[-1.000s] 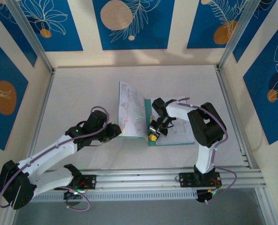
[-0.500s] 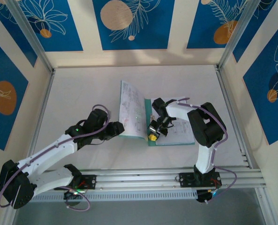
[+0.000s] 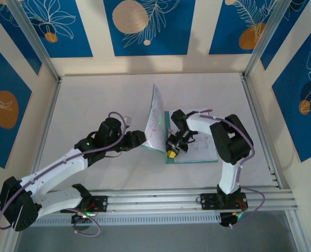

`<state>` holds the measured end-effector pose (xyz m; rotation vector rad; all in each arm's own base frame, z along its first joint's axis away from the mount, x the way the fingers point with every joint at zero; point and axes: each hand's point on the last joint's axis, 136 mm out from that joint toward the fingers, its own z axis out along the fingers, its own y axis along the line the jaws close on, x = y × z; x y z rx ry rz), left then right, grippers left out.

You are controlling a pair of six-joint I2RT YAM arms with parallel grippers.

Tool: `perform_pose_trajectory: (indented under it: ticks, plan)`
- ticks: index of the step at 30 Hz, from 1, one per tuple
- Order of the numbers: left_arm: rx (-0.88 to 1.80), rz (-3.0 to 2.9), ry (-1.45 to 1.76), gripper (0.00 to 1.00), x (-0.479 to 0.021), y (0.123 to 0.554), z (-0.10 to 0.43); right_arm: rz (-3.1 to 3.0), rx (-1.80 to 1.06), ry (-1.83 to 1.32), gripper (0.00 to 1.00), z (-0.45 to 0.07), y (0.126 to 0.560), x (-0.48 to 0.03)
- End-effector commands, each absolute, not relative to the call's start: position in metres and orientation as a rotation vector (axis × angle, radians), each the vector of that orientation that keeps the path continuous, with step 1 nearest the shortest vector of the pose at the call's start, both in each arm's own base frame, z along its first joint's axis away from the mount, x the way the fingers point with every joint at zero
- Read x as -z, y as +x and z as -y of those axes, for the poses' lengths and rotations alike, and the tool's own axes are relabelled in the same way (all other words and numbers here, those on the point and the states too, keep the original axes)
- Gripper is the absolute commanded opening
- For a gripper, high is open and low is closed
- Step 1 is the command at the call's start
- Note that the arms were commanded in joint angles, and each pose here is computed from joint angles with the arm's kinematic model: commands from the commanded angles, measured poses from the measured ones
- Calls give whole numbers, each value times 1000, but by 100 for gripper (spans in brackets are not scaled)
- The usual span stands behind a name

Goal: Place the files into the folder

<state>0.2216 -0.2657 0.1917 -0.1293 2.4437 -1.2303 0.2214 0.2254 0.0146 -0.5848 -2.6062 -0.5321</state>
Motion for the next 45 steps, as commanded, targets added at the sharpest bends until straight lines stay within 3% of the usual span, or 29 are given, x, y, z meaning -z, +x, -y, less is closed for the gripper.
perform_pose_trajectory:
  ticks: [1, 10, 19, 27, 31, 36, 45]
  plan:
    - [1324, -2407, -49, 47, -208, 219, 287, 2605, 490, -571, 0, -213, 217, 5]
    - [1435, -2341, 34, 45, -232, 222, 319, 2569, 582, -561, 0, -211, 220, 7]
    - [1423, -2387, 89, 40, -220, 228, 345, 2574, 663, -555, 0, -210, 230, -1]
    - [1107, -2551, 81, 11, -200, 229, 324, 2613, 728, -527, 1, -216, 247, -21]
    - [896, -2615, 59, 0, -193, 230, 299, 2655, 775, -503, 8, -223, 260, -46]
    - [658, -2654, 37, 0, -188, 229, 265, 2740, 800, -547, 20, -217, 274, -84]
    - [377, -2654, 107, 0, -198, 228, 224, 2830, 953, -739, 28, -171, 284, -126]
